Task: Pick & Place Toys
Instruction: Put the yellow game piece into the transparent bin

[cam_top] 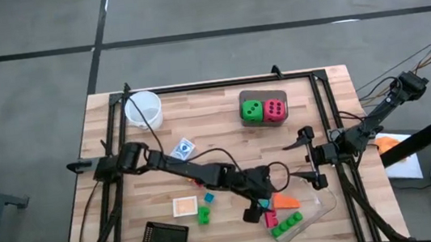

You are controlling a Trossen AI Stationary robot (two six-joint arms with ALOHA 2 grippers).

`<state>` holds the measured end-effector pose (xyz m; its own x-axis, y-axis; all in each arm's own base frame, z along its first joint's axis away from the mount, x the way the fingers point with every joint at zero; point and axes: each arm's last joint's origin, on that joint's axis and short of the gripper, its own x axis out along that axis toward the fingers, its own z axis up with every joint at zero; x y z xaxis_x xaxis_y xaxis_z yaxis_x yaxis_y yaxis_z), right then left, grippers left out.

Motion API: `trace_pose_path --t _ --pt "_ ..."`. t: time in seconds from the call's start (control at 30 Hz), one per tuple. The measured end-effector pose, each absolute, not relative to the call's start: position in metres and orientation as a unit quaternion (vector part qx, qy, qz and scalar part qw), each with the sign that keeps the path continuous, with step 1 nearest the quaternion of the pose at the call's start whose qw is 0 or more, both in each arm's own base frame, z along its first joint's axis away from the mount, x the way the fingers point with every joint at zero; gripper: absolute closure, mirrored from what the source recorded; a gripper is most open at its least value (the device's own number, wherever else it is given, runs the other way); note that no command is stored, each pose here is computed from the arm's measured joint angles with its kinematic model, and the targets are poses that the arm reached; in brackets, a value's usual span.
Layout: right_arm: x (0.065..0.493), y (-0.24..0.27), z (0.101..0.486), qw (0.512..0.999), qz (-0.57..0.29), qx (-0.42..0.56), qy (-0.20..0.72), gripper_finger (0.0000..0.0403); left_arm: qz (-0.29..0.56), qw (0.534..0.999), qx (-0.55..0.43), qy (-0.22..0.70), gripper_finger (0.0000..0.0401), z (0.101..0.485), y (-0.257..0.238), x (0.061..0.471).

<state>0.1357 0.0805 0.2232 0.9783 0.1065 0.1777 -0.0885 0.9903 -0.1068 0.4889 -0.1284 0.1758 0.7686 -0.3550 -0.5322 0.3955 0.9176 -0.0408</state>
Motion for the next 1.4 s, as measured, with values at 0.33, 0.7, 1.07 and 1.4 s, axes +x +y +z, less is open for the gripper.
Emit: trace_pose_path --t 0.33,0.7,1.07,1.4 --pt "0.138 0.082 0.220 0.994 0.052 -0.053 -0.085 0.0046 -0.229 0.959 0.057 0.155 0.0160 0.182 -0.148 0.483" --pt "0.144 0.086 0.213 0.995 0.057 -0.053 -0.064 0.0046 -0.183 0.979 0.023 0.092 0.0208 0.184 -0.123 0.399" --pt "0.144 0.086 0.213 0.996 0.056 -0.039 -0.063 0.0046 -0.038 0.954 0.025 0.295 0.0209 0.189 -0.086 0.275" --pt "0.146 0.087 0.211 0.997 0.039 -0.041 -0.056 0.0046 0.021 0.887 0.079 0.455 0.0209 0.185 -0.060 0.234"
